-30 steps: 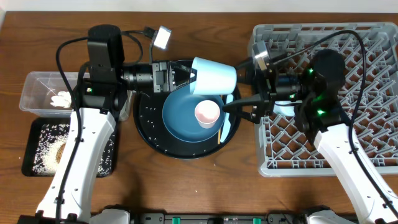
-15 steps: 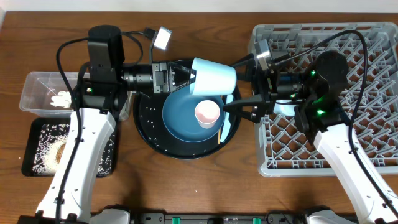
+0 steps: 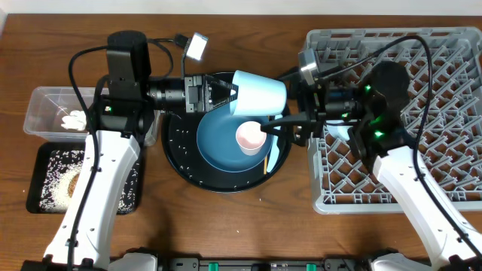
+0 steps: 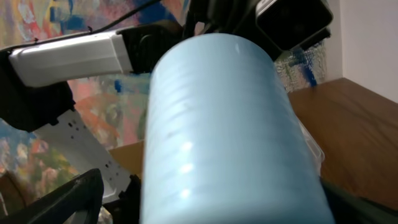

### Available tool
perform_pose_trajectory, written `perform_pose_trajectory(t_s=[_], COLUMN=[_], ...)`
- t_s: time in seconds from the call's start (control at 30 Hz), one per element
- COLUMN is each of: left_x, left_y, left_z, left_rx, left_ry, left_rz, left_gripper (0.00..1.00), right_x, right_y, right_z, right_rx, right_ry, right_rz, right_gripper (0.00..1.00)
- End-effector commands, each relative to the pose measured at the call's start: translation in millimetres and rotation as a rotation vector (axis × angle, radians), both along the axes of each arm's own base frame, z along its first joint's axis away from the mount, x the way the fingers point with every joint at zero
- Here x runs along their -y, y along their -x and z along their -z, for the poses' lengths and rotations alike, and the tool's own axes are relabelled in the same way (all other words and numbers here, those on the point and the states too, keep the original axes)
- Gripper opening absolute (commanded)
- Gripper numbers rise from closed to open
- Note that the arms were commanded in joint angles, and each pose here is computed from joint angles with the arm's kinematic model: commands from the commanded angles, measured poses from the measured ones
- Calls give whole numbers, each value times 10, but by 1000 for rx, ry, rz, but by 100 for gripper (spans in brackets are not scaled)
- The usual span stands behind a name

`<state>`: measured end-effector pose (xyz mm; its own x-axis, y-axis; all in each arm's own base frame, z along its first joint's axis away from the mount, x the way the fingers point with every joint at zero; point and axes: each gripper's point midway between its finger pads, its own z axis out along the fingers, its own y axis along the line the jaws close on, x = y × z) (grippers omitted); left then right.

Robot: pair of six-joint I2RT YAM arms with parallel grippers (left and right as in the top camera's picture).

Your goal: Sort waste into correct bins and load items into the dishwasher rack

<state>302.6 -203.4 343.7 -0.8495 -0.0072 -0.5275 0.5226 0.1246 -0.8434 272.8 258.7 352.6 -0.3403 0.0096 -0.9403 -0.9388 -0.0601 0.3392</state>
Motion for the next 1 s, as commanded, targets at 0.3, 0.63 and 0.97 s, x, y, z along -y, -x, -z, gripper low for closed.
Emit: perform_pose_trajectory(t_s=[0.3,0.63,0.97], left_x=[-8,-8,-9], left_y=[-5,-3,1], left_z=[2,9,26], left_rx=[2,-3,-10], left_ry=[6,5,5], left_rz=[9,9,9], left_gripper=[6,6,6], right_x=[-41,-39,-82], right_y=[-47,-40,-29], right_z=[-26,-58,-106], right_rx=[65,82,91], right_ry=[-18,-26,-40], right_rz=[8,7,14], right_gripper=[76,78,80])
